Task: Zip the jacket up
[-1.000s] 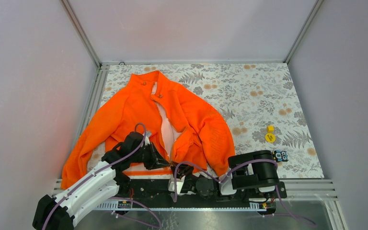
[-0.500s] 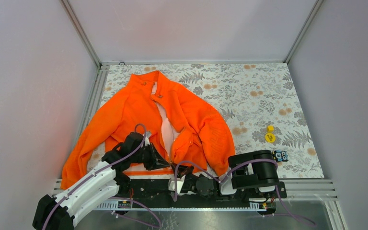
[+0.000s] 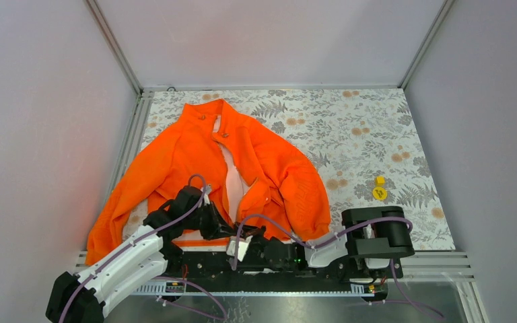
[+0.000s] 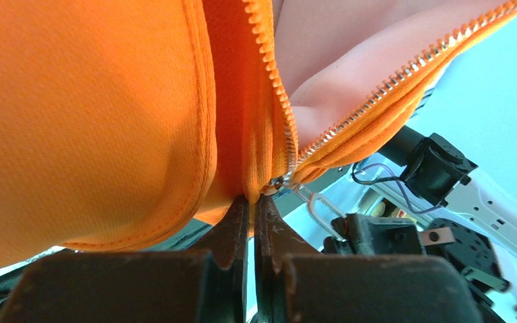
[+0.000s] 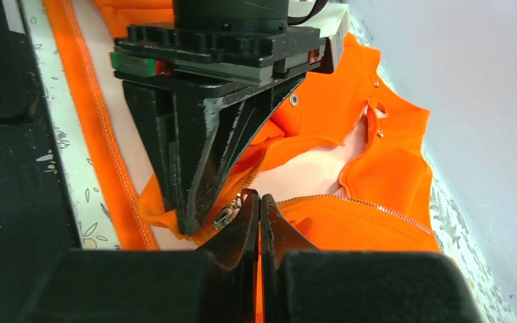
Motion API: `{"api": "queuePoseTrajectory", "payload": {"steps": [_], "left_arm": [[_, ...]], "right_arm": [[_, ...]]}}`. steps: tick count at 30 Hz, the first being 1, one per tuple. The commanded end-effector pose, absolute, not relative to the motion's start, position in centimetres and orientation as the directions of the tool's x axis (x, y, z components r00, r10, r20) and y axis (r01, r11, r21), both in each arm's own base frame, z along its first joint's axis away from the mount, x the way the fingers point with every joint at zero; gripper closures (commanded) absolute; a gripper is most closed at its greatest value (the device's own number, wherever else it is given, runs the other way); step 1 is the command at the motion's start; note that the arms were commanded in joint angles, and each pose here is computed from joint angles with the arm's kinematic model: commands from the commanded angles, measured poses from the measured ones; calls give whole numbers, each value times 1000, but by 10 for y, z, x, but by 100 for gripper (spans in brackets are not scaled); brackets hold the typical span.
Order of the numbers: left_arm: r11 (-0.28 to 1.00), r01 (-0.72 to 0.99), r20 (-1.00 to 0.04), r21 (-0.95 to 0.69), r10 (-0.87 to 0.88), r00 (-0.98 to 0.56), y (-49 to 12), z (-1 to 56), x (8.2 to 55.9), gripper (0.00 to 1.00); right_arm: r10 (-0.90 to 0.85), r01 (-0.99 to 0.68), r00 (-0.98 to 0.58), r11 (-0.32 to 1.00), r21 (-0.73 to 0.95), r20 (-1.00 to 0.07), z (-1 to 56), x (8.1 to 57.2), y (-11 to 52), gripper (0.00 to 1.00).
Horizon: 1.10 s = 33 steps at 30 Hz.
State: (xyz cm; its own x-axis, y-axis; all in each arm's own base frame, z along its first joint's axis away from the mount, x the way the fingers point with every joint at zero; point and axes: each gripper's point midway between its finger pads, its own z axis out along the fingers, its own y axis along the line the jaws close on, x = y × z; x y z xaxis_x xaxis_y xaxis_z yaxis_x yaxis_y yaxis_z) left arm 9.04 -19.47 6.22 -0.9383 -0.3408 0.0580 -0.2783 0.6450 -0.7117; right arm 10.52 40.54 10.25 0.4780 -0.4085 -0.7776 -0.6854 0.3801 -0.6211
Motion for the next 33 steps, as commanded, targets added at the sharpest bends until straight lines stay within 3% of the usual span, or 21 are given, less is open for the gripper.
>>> {"api": "queuePoseTrajectory", "payload": {"steps": [1, 13, 33], "left_arm": [[673, -278, 50, -686, -338, -940, -188, 61, 87, 100], [739, -315, 19, -595, -380, -925, -172, 64, 90, 100], [754, -395, -55, -524, -493, -868, -131, 122, 70, 100]], "right_arm": [[-390, -735, 388, 416, -535, -835, 127, 121, 418, 100], [-458, -754, 230, 474, -454, -859, 145, 194, 444, 100], [-389, -658, 145, 649, -382, -910, 182, 422, 483, 100]]}}
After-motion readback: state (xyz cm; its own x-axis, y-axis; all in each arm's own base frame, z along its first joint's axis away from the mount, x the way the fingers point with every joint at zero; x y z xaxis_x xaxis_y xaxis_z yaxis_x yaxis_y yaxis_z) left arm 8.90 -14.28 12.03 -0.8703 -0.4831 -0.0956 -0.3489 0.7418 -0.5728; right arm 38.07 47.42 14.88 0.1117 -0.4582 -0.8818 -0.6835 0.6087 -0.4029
